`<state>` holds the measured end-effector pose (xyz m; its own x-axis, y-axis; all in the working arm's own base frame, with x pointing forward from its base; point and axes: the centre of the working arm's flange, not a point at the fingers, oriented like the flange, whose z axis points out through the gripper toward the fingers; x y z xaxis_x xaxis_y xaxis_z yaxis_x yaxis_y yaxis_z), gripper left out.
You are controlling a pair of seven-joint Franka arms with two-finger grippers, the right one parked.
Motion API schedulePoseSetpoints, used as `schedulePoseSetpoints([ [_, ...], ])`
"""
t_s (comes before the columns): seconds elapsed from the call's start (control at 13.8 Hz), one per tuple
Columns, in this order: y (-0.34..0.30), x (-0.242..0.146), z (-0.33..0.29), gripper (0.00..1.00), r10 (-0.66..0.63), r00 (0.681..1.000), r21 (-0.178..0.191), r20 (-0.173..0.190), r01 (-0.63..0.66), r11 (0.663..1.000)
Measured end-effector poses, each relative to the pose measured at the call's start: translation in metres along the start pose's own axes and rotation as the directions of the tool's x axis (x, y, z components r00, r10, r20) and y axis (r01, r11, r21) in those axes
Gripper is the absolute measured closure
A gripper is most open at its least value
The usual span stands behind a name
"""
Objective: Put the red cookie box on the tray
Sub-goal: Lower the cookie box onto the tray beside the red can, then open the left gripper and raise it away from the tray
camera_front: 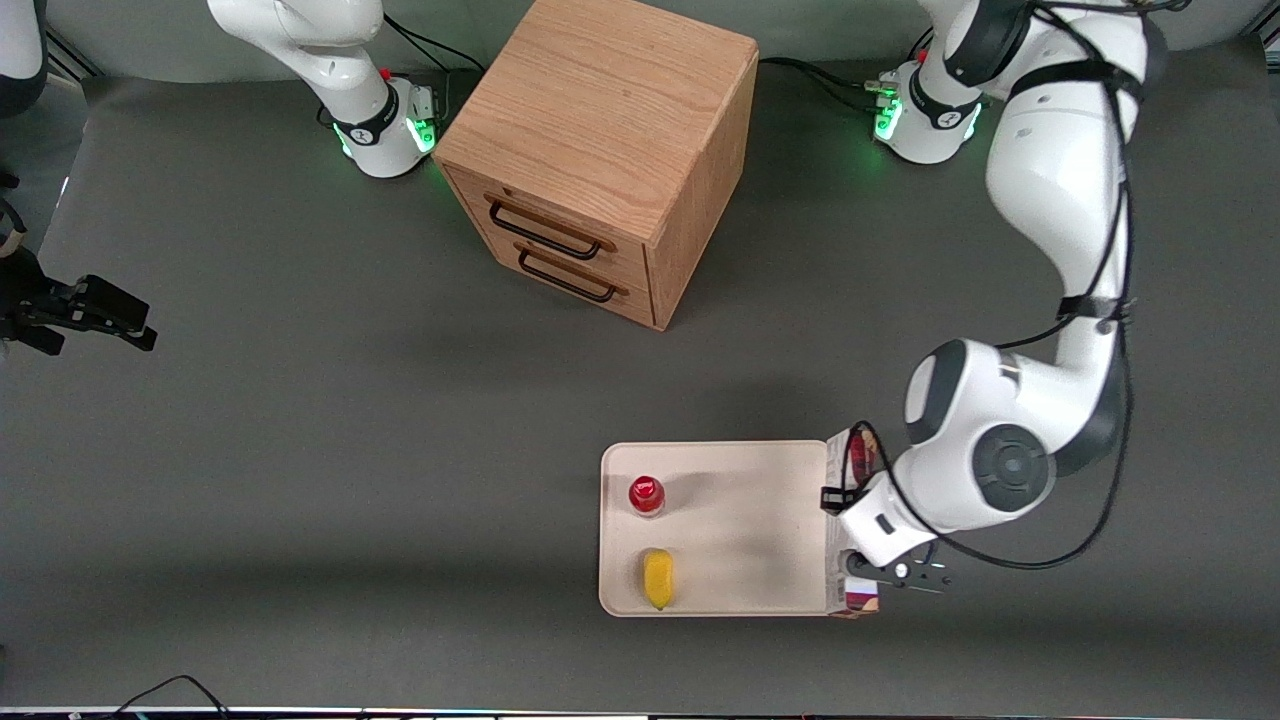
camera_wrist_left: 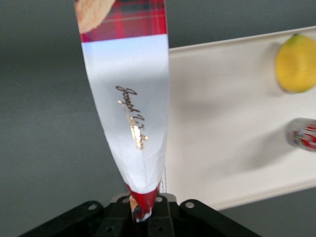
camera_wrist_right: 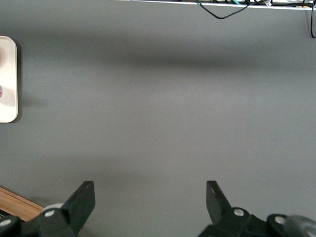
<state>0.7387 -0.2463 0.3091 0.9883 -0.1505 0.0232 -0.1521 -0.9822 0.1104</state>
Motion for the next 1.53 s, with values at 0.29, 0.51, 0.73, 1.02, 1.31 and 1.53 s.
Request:
schedulePoseSetpoints([
  [0.29, -0.016, 0.006, 0.048, 0.93, -0.021, 1.0, 0.037, -0.016, 0.022, 0.999],
  [0.51, -0.018, 0.006, 0.063, 0.93, -0.055, 0.998, 0.036, -0.019, 0.055, 0.998],
  [0.73, -0.013, 0.005, 0.077, 0.93, -0.074, 0.997, 0.031, -0.023, 0.075, 0.997],
  [1.02, -0.009, 0.001, 0.09, 0.93, -0.102, 0.995, 0.015, 0.011, 0.102, 0.995],
  [1.31, -0.007, 0.0, 0.094, 0.77, -0.103, 0.995, 0.01, 0.003, 0.103, 0.995],
  [1.53, -0.007, -0.002, 0.098, 0.42, -0.1, 0.993, -0.007, -0.065, 0.099, 0.995],
])
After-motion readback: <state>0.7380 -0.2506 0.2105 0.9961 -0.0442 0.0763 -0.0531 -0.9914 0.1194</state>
